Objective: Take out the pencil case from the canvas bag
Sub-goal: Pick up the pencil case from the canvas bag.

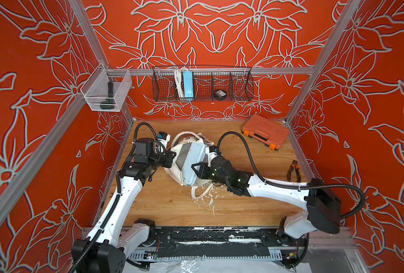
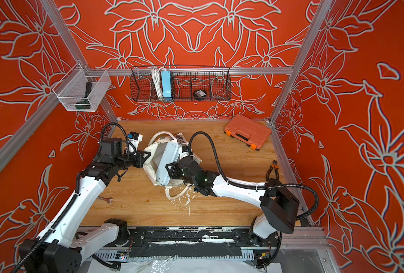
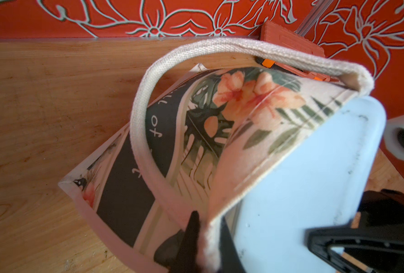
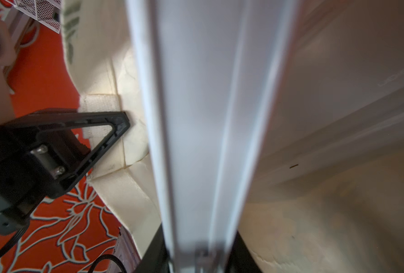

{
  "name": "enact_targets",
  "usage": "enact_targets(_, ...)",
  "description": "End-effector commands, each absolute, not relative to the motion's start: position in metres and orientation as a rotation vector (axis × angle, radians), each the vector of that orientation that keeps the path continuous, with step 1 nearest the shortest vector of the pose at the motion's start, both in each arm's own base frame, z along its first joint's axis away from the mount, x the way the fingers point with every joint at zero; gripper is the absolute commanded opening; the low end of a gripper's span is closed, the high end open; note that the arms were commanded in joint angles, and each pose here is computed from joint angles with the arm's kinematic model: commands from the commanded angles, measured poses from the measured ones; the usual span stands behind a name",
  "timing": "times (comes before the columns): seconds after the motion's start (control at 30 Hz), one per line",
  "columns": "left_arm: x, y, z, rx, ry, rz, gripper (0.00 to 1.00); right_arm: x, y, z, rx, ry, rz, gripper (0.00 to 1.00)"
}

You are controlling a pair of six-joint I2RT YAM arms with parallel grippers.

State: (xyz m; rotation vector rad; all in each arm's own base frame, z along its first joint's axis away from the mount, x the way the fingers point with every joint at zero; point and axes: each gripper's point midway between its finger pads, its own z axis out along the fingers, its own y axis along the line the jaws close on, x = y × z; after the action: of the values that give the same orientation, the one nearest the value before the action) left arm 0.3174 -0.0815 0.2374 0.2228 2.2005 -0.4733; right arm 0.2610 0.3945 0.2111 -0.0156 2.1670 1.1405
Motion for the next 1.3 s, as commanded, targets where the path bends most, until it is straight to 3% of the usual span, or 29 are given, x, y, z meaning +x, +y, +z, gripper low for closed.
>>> enact_targets(0.0,0.315,-0.066,0.217,0.138,2.28,-0.435,0.0,0.255,0.389,0.222,-0.091,2.14,1.142,0.22)
enact_targets(0.6,0.323,-0.02,0.223,-0.026,2.259,-0.305,0.0,0.237,0.358,0.255,-0.146,2.053,1.154,0.23)
enact_targets(1.27,0.319,-0.003,0.207,-0.001,2.34,-0.203,0.0,0.256,0.292,0.266,0.013,2.043,1.048,0.24)
